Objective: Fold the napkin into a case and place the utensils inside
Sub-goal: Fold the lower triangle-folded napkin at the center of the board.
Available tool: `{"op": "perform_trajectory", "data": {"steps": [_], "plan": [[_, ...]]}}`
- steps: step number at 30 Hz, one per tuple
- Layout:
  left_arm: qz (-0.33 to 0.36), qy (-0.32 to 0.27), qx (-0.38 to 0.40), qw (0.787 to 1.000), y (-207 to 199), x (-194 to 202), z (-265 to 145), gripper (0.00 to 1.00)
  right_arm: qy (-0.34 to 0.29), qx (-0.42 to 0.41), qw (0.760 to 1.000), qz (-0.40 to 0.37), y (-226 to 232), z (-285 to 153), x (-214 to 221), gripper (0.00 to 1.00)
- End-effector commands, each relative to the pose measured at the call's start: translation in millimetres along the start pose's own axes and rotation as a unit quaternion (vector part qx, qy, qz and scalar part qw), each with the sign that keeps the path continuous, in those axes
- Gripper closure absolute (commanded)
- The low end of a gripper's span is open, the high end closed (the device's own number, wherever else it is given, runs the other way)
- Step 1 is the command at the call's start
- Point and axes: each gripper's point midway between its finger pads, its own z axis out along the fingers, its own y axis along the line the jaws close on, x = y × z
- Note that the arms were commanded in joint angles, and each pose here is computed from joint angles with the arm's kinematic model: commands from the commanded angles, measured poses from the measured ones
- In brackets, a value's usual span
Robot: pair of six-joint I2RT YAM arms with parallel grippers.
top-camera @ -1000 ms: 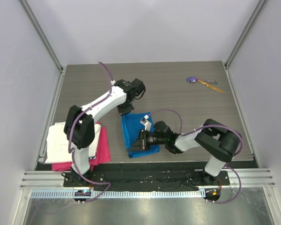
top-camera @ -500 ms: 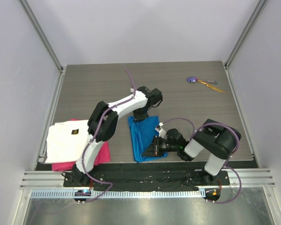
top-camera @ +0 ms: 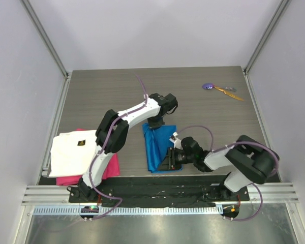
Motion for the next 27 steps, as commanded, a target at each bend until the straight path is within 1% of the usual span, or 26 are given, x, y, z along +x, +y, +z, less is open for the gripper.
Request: {"op": "perform_trajectory", "data": {"steps": [1, 2, 3, 4, 5, 6, 7, 8, 12, 14, 18, 23, 24, 27], "plan": [[-0.036, -0.07, 0.057, 0.995, -21.3, -40.7, -3.6, 1.0, 0.033, 0.061, 0.996, -0.047, -3.6, -21.3, 2.2, 0.56], [-0.035, -0.068, 0.061, 0.995, -21.8, -39.5, -3.8, 1.0, 0.041, 0.093, 0.994, -0.038, -11.0, -29.3, 3.5, 0.51], [-0.037, -0.069, 0.067, 0.995, -22.5, -39.6, -5.2, 1.0, 0.019, 0.085, 0.994, -0.073, 4.4, -33.4, -13.9, 0.44], [-0.036, -0.068, 0.067, 0.995, -21.0, -37.9, -5.0, 1.0, 0.002, 0.096, 0.993, -0.07, 2.8, -38.9, -26.8, 0.43], [-0.034, -0.065, 0.074, 0.995, -23.2, -36.8, -5.1, 1.0, 0.002, 0.106, 0.992, -0.064, 0.3, -44.2, -29.7, 0.42], [-0.033, -0.063, 0.075, 0.995, -23.0, -36.0, -5.7, 1.0, -0.009, 0.1, 0.992, -0.072, 5.1, -46.1, -40.9, 0.42], [-0.031, -0.061, 0.076, 0.995, -23.1, -34.6, -4.7, 1.0, -0.006, 0.106, 0.993, -0.059, 1.0, -50.3, -43.2, 0.42], [-0.029, -0.058, 0.08, 0.995, -24.9, -33.5, -4.8, 1.0, -0.018, 0.111, 0.993, -0.046, -3.8, -55.3, -52.8, 0.42], [-0.02, -0.054, 0.085, 0.995, -24.3, -30.9, -5.6, 1.0, -0.043, 0.111, 0.992, -0.044, -0.2, -64.0, -77.6, 0.42], [-0.016, -0.054, 0.091, 0.994, -24.0, -30.5, -8.2, 1.0, -0.043, 0.113, 0.992, -0.043, 1.0, -69.3, -80.7, 0.42], [0.002, -0.047, 0.119, 0.992, -25.8, -25.9, -16.4, 1.0, -0.063, 0.123, 0.99, -0.041, -4.2, -79.3, -90.8, 0.42], [0.023, -0.044, 0.154, 0.987, -26.9, -22.9, -31.9, 1.0, -0.07, 0.118, 0.99, -0.035, -1.9, -79.5, -105.9, 0.42], [0.026, -0.042, 0.158, 0.986, -26.4, -22.4, -35.5, 1.0, -0.069, 0.119, 0.99, -0.033, -3.8, -77.0, -107.9, 0.43], [0.038, -0.033, 0.173, 0.984, -27.8, -17.3, -38.8, 1.0, -0.073, 0.122, 0.989, -0.031, -11.6, -67.1, -118.3, 0.5]]}}
